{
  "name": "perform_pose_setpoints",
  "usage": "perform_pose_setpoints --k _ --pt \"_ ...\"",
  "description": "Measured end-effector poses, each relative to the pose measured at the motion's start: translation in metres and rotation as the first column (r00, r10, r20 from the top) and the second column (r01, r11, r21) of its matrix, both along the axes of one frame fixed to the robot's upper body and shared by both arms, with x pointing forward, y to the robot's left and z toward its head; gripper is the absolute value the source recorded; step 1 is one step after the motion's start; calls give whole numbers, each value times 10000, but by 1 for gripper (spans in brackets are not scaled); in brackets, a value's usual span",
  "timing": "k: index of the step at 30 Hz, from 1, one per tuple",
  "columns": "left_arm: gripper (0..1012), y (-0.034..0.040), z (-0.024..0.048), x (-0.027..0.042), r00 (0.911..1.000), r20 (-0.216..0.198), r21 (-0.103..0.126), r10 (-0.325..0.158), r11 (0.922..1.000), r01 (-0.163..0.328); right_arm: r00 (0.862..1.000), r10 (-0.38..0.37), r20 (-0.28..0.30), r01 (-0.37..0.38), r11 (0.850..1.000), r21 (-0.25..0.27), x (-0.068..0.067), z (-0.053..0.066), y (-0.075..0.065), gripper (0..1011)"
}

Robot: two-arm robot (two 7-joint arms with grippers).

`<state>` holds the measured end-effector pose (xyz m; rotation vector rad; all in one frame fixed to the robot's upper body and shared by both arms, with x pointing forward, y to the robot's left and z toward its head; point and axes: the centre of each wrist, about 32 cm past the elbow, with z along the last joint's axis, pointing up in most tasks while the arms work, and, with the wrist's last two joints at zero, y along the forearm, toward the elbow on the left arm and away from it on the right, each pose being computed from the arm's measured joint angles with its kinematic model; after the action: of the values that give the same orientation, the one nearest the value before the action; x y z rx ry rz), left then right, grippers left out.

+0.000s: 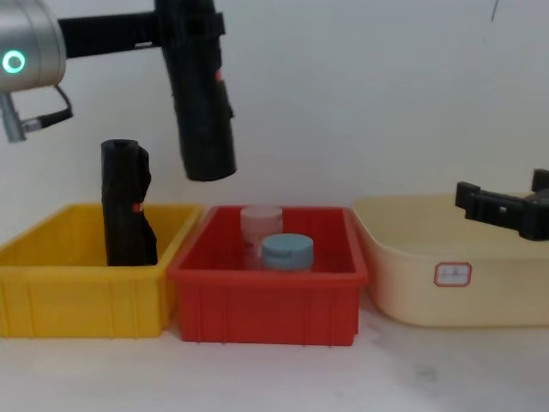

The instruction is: Pick up the garbage bag with the one hand and transfer it to the other hand.

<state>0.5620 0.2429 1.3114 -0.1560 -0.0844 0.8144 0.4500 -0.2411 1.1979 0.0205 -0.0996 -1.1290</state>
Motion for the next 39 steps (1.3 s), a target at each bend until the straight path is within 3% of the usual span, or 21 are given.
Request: perform_pose_setpoints --k 5,7,15,29,39 --pt "355 -40 73 23 9974 82 -251 -722 9971 723 9977 682 -22 -682 9977 -56 50 70 -18 1004" --pt "354 -74 106 44 9934 94 -414 -1142 9926 1145 9964 853 -23 -853 9963 -78 66 93 -21 1004" --pt "354 -167 138 93 9824 21 -727 -1868 9798 1865 9805 1957 -177 -1961 9802 -267 175 253 -18 1004" --pt "355 -302 36 170 9679 -252 -1008 -2501 9639 2465 9664 2553 -287 -2567 9643 -651 354 468 78 1004" --pt "355 -371 -46 187 9582 -427 -1149 -2830 9541 2766 9655 2588 -298 -2605 9610 -929 452 482 129 1004"
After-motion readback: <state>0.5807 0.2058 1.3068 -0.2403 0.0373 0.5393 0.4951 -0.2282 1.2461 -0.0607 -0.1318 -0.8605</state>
